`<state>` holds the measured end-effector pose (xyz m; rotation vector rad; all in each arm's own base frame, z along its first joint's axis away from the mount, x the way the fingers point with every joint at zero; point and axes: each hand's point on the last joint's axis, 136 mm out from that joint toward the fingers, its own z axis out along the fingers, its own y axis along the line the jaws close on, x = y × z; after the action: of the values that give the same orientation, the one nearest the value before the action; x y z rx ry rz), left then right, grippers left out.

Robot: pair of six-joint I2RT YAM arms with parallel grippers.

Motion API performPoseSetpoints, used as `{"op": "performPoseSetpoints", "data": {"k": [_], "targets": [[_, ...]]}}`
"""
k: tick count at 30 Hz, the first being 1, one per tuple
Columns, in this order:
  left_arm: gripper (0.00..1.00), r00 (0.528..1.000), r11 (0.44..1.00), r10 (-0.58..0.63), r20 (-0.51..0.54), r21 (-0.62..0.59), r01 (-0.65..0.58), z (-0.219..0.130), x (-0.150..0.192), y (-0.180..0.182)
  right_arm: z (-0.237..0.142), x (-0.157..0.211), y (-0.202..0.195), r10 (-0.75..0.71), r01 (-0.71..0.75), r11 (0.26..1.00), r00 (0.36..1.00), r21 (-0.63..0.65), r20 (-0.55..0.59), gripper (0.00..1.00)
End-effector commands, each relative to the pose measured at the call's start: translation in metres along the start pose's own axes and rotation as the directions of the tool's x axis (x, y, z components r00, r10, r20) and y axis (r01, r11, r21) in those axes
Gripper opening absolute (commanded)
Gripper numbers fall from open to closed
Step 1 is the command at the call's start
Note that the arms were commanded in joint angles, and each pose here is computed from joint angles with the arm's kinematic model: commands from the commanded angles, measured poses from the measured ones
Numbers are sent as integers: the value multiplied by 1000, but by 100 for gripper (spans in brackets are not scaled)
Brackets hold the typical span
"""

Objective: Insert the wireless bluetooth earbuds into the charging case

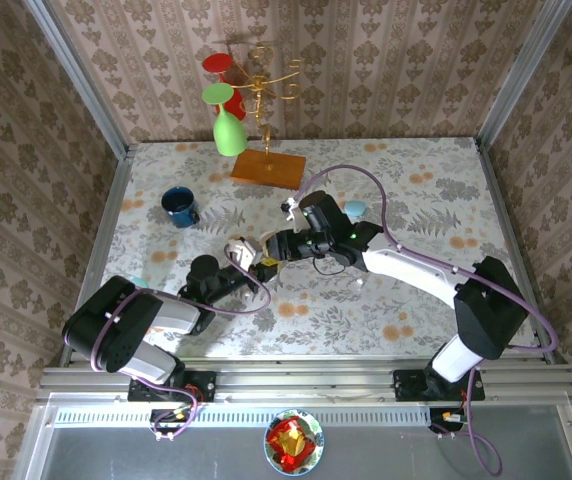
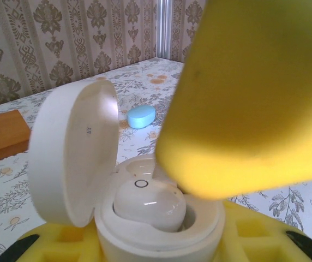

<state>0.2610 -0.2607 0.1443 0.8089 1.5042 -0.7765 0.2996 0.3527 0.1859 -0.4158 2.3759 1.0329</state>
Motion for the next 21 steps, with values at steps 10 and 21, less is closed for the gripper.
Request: {"op": "performPoseSetpoints", "data": {"k": [10, 21], "targets": [[2, 999, 986, 2, 46, -164, 5, -10, -12, 31, -43, -22, -39, -27, -2, 990, 977, 139, 212, 45], [2, 996, 937, 44, 74, -348, -16, -38, -21, 58, 23, -16, -93, 53, -63, 965, 997, 255, 47, 45]]}}
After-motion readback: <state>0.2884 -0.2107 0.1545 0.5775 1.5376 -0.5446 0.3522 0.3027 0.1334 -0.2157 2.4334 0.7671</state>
